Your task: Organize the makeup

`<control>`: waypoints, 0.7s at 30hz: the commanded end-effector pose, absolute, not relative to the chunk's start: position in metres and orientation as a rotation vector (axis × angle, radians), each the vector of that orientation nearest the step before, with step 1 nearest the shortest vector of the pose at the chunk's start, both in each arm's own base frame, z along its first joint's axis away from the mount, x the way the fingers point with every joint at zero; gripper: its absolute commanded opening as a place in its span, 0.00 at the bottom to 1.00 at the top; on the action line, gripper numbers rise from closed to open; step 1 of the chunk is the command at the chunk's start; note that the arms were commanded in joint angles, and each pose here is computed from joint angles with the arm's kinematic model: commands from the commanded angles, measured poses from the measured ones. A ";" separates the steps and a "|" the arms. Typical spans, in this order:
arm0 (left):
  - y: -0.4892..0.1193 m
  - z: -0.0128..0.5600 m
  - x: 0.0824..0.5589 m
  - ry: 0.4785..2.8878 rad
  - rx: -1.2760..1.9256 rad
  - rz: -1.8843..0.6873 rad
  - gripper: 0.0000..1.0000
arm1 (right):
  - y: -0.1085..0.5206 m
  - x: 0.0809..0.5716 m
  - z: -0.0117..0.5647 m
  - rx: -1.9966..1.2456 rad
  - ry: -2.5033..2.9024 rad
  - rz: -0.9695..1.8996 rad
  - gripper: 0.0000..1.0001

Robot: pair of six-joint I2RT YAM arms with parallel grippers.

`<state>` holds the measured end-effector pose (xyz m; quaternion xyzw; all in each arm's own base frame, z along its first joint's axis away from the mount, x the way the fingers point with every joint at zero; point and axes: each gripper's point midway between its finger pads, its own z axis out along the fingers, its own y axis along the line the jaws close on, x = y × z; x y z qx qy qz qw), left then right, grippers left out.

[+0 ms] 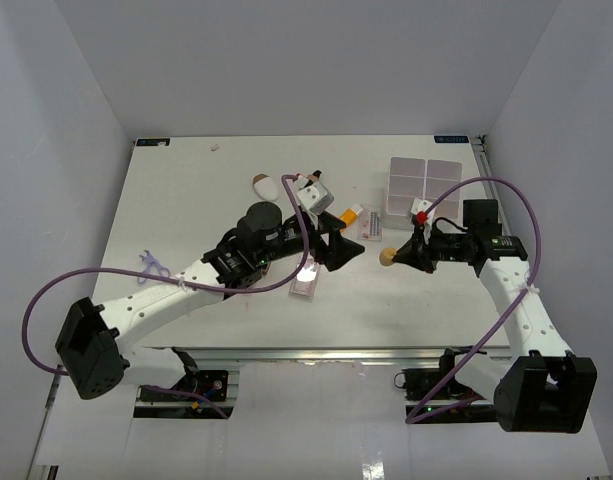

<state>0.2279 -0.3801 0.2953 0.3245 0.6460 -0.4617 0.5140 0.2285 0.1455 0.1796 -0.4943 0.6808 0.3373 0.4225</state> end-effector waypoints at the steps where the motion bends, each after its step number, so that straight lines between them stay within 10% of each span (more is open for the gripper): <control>1: -0.337 0.257 0.245 1.738 0.811 -0.833 0.87 | 0.098 0.289 0.193 -1.055 1.790 0.462 0.08; 21: -0.280 0.201 0.245 1.893 0.830 -0.569 0.98 | -0.008 0.422 0.198 -0.438 1.976 -0.051 0.08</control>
